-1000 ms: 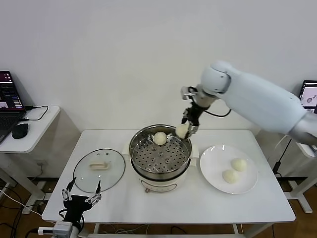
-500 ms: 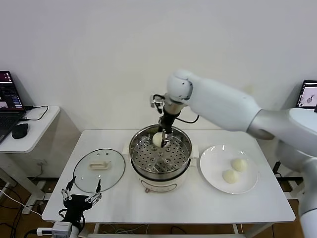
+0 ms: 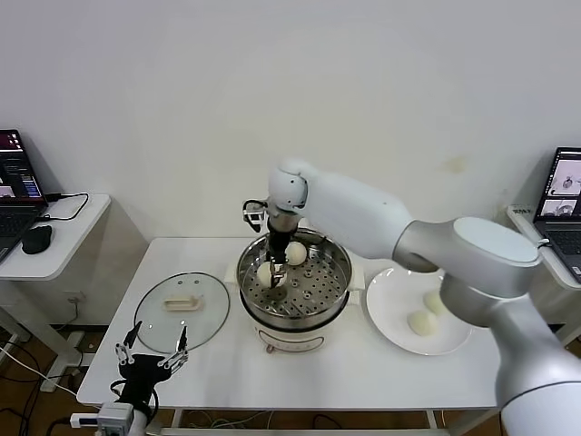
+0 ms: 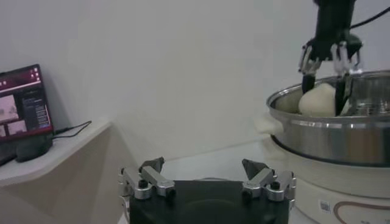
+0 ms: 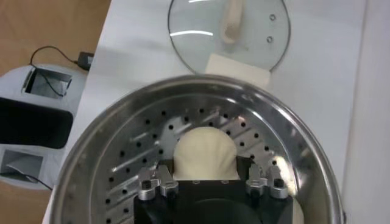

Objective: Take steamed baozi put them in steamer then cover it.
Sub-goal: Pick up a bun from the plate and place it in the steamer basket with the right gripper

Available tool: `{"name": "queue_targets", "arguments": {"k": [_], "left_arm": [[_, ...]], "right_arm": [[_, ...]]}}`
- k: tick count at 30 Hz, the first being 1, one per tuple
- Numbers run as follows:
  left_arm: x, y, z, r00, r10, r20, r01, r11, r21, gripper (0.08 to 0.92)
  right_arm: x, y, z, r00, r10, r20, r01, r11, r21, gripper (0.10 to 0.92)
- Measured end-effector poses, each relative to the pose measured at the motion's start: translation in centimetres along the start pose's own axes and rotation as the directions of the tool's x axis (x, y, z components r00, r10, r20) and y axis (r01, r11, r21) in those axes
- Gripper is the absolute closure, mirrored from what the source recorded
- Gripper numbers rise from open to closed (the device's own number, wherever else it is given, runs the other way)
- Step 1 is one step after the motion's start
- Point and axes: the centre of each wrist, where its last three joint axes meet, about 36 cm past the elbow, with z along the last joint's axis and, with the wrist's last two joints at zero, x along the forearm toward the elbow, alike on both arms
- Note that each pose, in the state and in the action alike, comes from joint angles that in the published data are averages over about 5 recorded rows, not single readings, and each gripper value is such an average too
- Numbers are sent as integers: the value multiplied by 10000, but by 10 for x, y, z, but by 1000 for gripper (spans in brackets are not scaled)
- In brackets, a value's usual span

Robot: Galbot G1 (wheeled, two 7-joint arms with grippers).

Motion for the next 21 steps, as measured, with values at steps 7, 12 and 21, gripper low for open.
{"name": "queue_targets", "arguments": {"k": [7, 12, 21], "left_arm": [[-4, -2, 4, 10000, 38, -44, -38, 10000, 65, 177], [-6, -2, 5, 9999, 75, -71, -74, 9999, 79, 177], [-8, -2, 7, 9999, 79, -107, -78, 9999, 79, 177]], "right_arm": [[-18, -4, -3, 10000, 40, 19, -39, 9999, -165, 336], [-21, -6, 0, 9999, 160, 17, -159, 9994, -302, 219], [-3, -7, 14, 9987, 390, 325, -373, 9980, -516, 199]]}}
